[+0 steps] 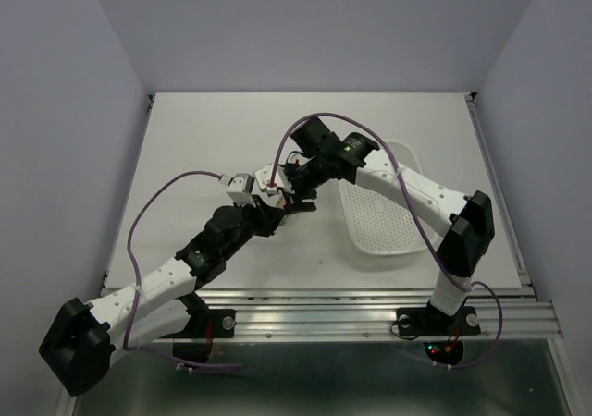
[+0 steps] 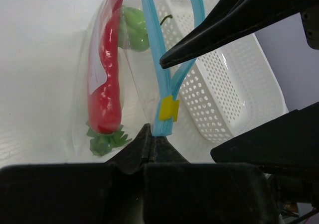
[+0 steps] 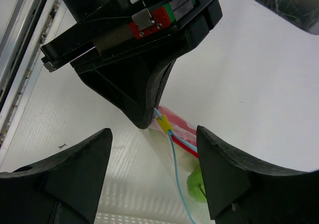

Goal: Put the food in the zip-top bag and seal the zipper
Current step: Zip the zipper food storage bag at the center of the board.

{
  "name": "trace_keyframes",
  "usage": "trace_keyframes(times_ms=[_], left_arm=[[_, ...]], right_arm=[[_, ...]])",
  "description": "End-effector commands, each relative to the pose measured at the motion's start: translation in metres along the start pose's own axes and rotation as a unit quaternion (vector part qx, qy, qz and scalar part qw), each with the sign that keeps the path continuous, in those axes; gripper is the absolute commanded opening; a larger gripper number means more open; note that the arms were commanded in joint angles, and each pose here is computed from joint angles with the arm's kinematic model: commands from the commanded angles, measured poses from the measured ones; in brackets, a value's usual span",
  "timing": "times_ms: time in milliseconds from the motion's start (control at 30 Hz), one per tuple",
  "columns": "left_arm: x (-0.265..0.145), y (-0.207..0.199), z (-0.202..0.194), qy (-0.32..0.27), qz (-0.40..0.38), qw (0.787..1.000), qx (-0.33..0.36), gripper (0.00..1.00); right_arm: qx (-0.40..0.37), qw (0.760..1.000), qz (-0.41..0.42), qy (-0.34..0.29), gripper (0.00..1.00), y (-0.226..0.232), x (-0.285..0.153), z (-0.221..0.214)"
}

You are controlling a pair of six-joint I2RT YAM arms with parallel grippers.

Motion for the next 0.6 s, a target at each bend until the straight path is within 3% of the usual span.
trace_keyframes(times_ms=[0,133,433,567], left_arm=[[-0.002,-0.013,0.007,-0.011,-0.025,1.000,-0.005,0.00],[-0.002,-0.012,0.006,-0.011,-0.024,1.000,-0.006,0.00],[-0.003,-0.015,0.005,-0.009,-0.035,0.999,-0.010,0.00],[-0.003,-0.014,0.005,-0.010,-0.034,0.999,-0.011,0.00]], right_arm=[[-0.017,1.000,-0.018,-0.005,0.71,-0.010,0.009,0.004],[-0.016,1.000,-0.018,-0.004,0.61,-0.012,0.011,0.001],[-0.017,1.000,-0.011,-0.005,0.53,-0.012,0.021,0.000],[-0.018,1.000,-0.011,-0.005,0.42,-0.013,0.023,-0.001]])
Point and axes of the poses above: each gripper's point midway between its finger pads, its own x axis out along the fingers, its own y axis along the line the jaws close on, z = x × y, the point moved 3 cm from there along -x, back along the fingers, and after that the axes turned 8 degrees about -x, right-handed, at the moved point
